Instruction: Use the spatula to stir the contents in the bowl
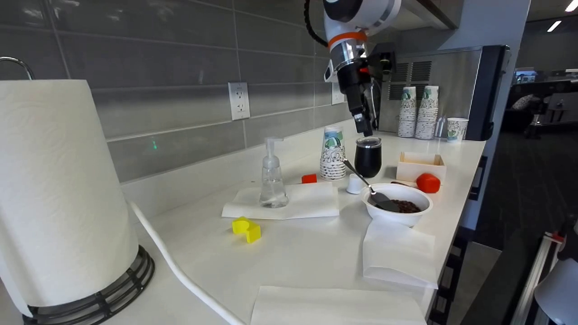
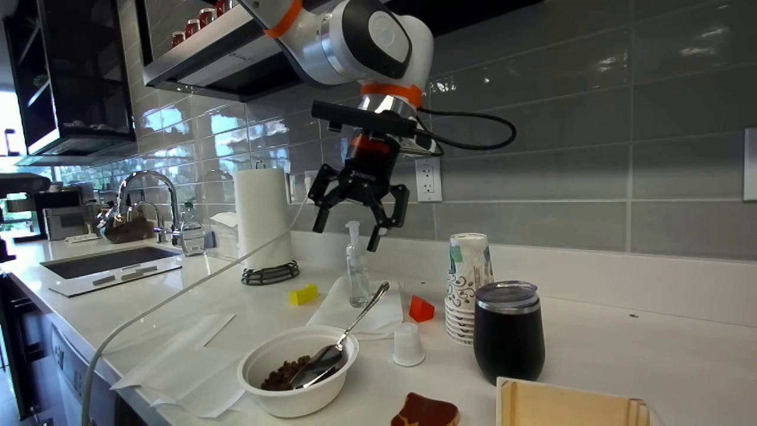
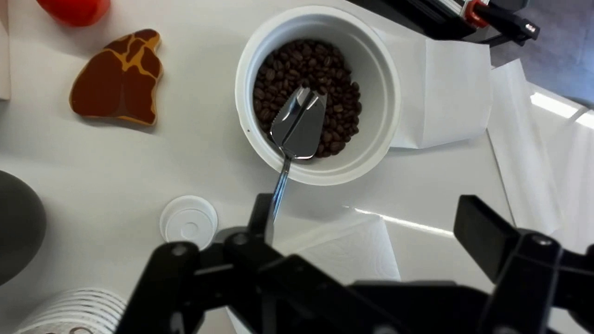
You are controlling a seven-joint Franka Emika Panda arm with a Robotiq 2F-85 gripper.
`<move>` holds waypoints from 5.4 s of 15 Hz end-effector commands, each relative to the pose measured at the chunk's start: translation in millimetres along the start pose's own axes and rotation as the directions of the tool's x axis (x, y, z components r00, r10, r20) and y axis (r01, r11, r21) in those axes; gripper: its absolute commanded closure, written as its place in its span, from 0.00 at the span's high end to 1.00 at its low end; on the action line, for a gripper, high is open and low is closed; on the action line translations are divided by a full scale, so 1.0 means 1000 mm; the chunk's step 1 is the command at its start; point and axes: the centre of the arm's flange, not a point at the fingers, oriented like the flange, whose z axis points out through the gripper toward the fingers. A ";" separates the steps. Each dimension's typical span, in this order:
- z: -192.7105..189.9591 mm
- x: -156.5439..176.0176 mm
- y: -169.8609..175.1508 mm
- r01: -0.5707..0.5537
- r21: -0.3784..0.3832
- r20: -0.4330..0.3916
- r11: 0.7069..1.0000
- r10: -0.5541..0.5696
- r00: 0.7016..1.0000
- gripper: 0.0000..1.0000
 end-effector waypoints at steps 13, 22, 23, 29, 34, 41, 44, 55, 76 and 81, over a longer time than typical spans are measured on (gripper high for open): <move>0.043 0.030 0.076 0.053 0.316 -0.086 0.947 -0.026 0.996 1.00; 0.062 0.044 0.091 0.030 0.360 -0.088 0.932 0.003 0.996 1.00; 0.063 0.045 0.092 0.030 0.362 -0.087 0.932 0.002 0.996 1.00; 0.069 0.048 0.093 0.025 0.367 -0.082 0.930 0.005 0.997 1.00; 0.076 0.052 0.091 0.024 0.371 -0.079 0.928 0.006 0.997 1.00; 0.075 0.051 0.094 0.026 0.377 -0.107 0.926 0.016 0.994 0.74; 0.077 0.049 0.099 0.022 0.379 -0.114 0.925 0.023 0.993 0.50; 0.081 0.045 0.107 0.021 0.386 -0.124 0.922 0.029 0.992 0.00; 0.096 0.059 0.091 0.092 0.348 -0.134 0.933 -0.047 0.990 1.00; 0.104 0.062 0.082 0.116 0.347 -0.125 0.931 -0.076 0.989 1.00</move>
